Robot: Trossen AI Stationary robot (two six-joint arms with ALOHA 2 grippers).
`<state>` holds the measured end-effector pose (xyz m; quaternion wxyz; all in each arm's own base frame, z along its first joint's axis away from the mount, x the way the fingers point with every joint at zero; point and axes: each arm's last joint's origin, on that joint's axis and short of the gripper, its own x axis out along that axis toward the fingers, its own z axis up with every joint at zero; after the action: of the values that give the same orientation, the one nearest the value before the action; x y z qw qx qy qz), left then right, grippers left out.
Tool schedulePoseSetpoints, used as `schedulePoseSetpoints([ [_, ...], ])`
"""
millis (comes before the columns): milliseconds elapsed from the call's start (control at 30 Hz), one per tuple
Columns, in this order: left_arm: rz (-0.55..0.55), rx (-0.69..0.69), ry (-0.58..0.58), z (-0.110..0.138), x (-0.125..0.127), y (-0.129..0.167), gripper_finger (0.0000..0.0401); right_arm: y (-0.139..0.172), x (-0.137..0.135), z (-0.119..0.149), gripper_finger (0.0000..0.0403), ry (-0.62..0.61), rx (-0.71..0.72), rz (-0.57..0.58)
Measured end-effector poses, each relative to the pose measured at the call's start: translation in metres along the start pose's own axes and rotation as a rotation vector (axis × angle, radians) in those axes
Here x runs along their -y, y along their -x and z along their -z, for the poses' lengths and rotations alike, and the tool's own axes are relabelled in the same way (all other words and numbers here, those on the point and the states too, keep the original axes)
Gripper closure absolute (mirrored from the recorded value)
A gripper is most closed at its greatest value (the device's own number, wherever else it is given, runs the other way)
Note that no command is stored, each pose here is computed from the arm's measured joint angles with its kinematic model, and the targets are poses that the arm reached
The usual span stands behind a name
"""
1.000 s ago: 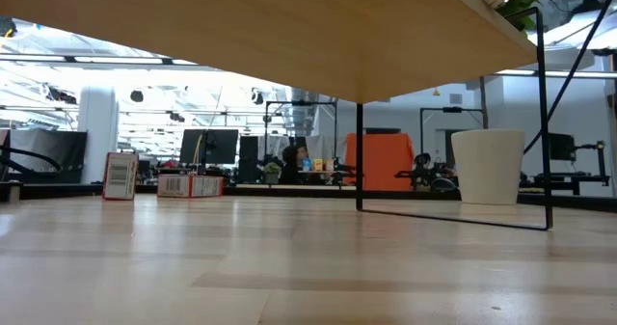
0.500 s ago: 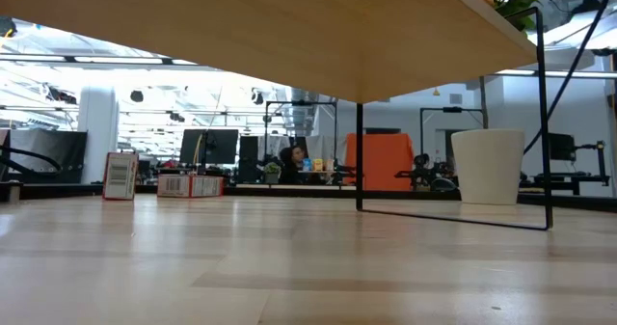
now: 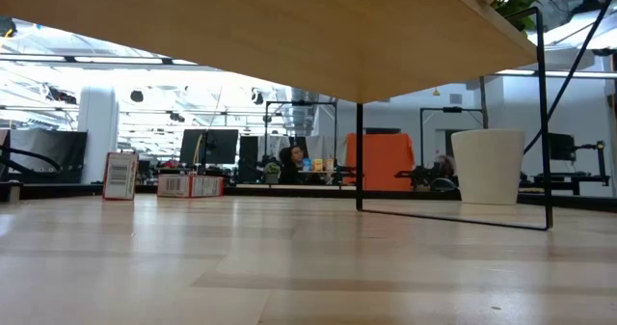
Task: Stack cereal on shelf
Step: Adjust the cereal box on the shelf
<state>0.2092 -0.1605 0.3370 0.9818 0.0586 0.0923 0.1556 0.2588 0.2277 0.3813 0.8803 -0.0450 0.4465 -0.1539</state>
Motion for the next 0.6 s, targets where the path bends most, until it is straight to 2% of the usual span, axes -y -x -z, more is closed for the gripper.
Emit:
schedulePoseSetpoints([
  [233,0.118,-0.103,0.116,0.007,-0.008,-0.013,0.0248,0.013,-0.012,0.012,0.0386,0.043,0.026,-0.028],
  [367,0.121,-0.131,0.137,0.011,-0.006,-0.02,0.0248,0.012,-0.016,0.014,0.0392,0.06,0.054,-0.003],
  [600,0.108,-0.132,0.153,0.013,-0.005,-0.021,0.0248,0.001,-0.011,-0.001,0.0373,0.055,0.087,0.008],
])
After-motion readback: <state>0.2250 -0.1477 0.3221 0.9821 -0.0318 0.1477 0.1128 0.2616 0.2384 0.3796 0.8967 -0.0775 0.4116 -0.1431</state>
